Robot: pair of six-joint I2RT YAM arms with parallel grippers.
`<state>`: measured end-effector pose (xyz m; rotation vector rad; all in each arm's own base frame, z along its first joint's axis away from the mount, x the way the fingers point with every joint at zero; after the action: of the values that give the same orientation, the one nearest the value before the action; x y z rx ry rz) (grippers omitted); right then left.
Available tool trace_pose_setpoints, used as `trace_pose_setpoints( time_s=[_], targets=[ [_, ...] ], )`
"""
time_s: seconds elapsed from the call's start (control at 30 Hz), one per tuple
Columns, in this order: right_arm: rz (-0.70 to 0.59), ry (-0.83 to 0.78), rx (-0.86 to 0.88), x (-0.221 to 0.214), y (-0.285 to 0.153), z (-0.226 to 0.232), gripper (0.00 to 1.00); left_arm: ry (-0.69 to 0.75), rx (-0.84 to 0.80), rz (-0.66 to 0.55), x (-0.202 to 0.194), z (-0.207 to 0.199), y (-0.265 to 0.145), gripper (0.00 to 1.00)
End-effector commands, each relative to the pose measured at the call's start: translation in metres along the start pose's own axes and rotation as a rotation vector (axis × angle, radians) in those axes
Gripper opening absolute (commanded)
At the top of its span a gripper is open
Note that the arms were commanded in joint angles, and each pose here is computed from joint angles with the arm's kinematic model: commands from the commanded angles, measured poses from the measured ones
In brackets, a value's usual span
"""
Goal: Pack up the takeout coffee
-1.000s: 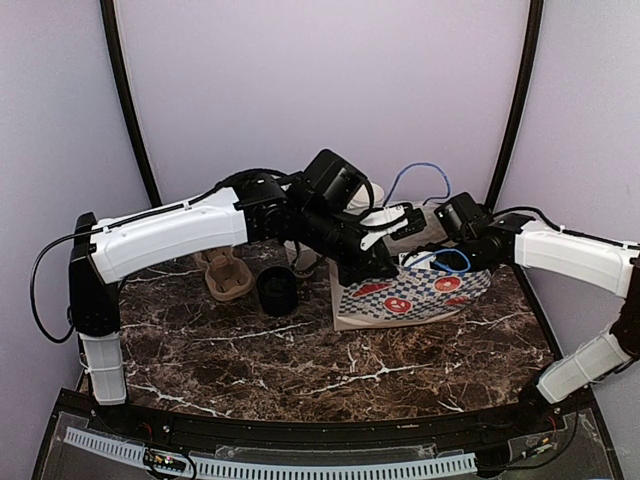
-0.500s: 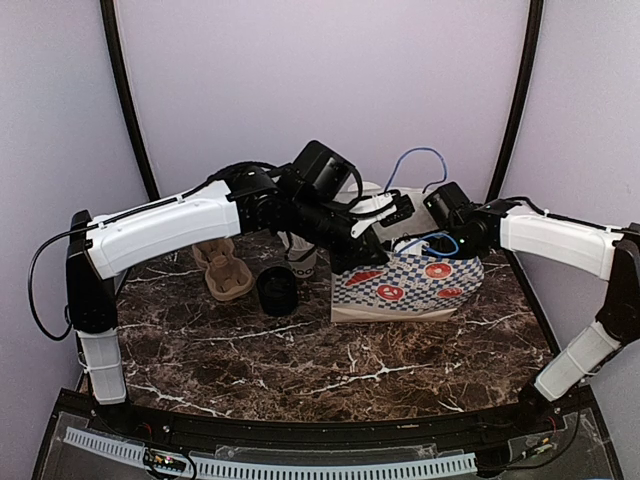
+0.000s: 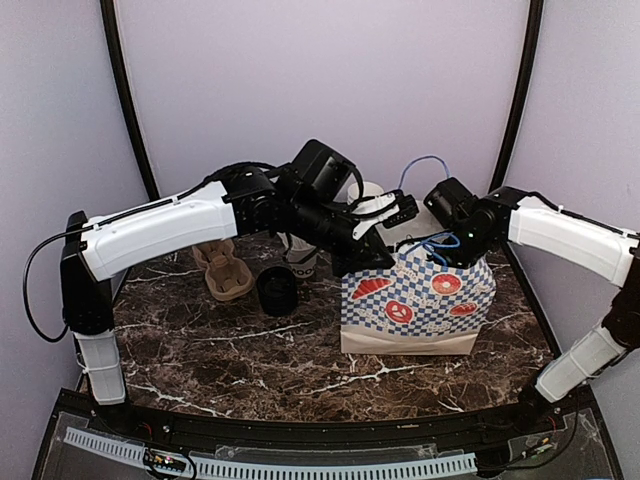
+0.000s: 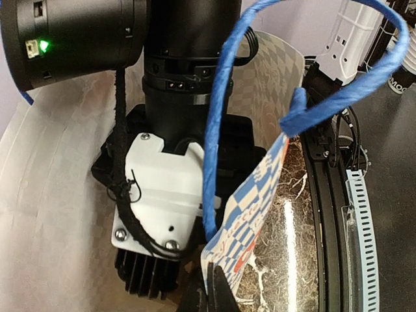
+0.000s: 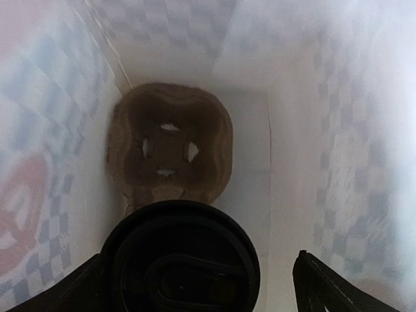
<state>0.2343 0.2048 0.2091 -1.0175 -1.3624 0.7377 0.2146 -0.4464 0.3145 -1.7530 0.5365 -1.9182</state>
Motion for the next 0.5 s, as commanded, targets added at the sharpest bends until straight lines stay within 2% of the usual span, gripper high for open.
trace_pose_setpoints(
  time_s=[0.0, 0.3, 0.47],
  targets=[
    [-0.100, -0.033, 0.057, 0.027, -0.037, 0.018, 0.99, 0.027, 0.015, -0.158, 0.035, 0.000, -0.028, 0.00],
    [-0.149, -0.090, 0.088, 0.049, -0.067, 0.023, 0.99, 0.010, 0.020, -0.145, 0.035, 0.001, -0.025, 0.00],
    [-0.208, -0.097, 0.031, 0.067, -0.093, 0.016, 0.99, 0.025, 0.017, -0.134, 0.037, -0.009, -0.027, 0.00]
  ],
)
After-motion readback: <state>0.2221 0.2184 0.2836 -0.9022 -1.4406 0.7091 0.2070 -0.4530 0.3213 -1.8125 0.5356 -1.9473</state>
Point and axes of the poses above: each gripper's point midway between its finger pads, its own y axis out along the fingers, its own z axis along the line the jaws close on, x = y × z, the point moved 6 cm from there along -y, back along the fingers, and after that the axes turned 3 degrees about y, right-handed, at the moved point
